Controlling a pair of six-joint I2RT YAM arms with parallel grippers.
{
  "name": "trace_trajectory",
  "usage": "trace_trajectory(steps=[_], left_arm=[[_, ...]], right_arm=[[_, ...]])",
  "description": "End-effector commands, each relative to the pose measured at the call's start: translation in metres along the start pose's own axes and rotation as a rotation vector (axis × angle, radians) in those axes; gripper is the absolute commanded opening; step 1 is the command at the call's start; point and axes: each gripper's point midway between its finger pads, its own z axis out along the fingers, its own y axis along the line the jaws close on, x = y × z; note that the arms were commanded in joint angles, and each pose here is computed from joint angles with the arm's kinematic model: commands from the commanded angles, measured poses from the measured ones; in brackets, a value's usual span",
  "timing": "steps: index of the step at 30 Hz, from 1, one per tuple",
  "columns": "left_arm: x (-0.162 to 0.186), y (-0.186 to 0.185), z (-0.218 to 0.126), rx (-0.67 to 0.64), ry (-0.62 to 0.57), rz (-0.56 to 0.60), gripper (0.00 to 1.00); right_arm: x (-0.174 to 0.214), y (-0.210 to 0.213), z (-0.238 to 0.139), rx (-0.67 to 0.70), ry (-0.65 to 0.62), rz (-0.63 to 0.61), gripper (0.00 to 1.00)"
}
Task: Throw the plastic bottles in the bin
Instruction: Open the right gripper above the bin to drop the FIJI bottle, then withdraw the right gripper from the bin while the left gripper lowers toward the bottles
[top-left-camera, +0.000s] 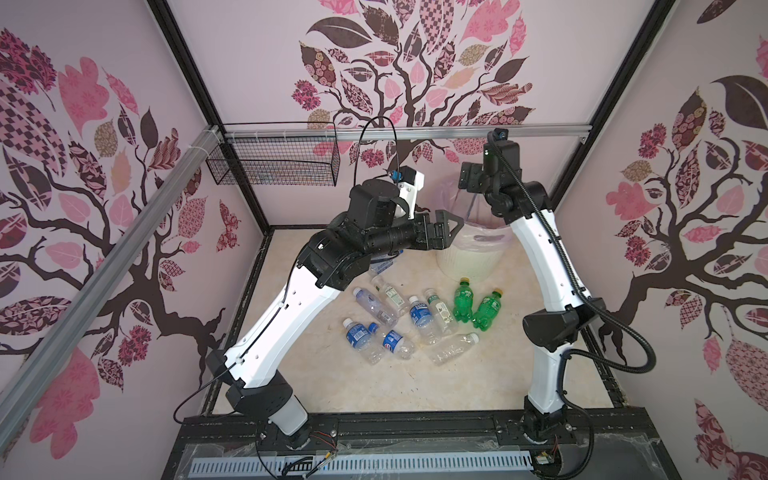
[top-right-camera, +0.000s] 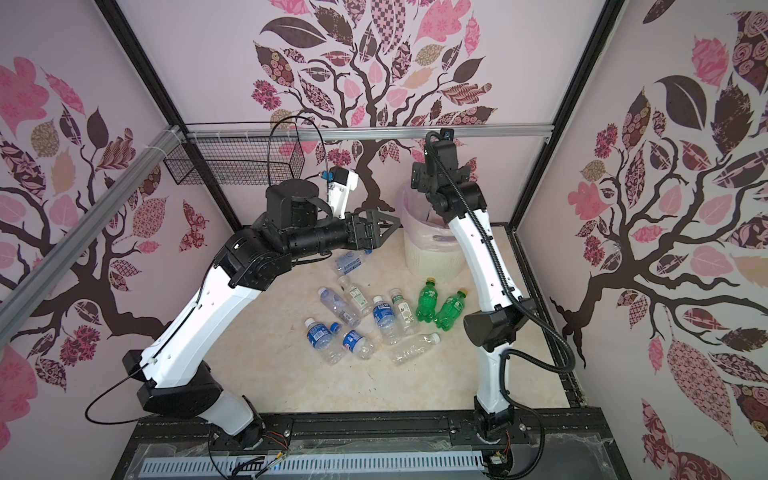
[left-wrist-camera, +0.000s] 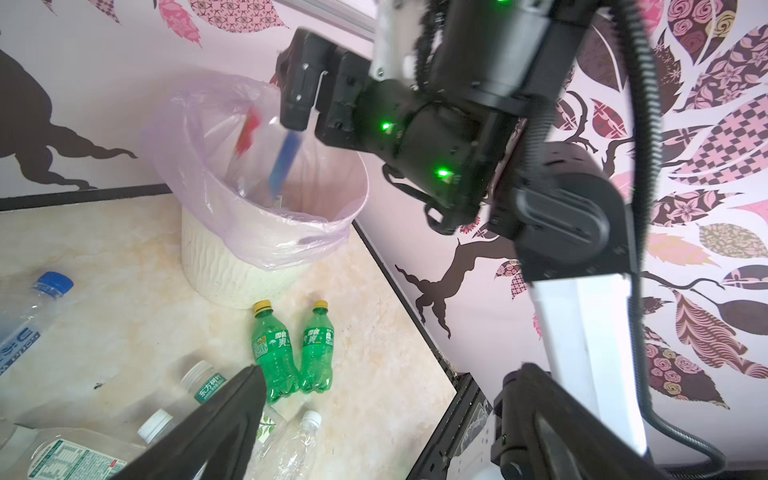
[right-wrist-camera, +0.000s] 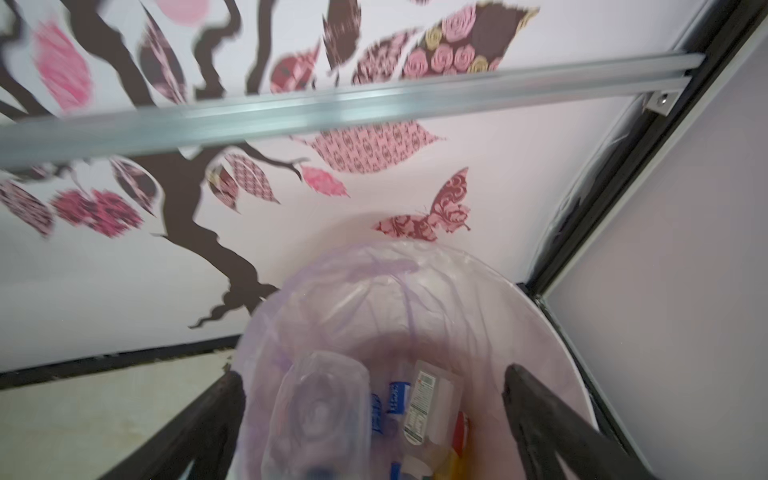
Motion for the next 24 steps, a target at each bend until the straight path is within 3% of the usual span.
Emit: trace_trajectory(steps=[1, 16, 24], left_arm=[[0.000, 0.005, -0.010, -0.027, -0.013, 0.031, 0.97], [0.009, 0.021, 0.000, -0.081, 0.007, -0.027, 0.97], [0.016, 0.061, -0.004, -0.204, 0.012, -0.147, 0.97]], right_arm=[[-0.024, -0.022, -0.034, 0.030, -0.046, 0.050, 0.99], [0.000, -0.027, -0.056, -0.018, 0.017, 0.065, 1.00], [0.012, -0.014, -0.071, -0.074, 0.042, 0.047, 0.99]])
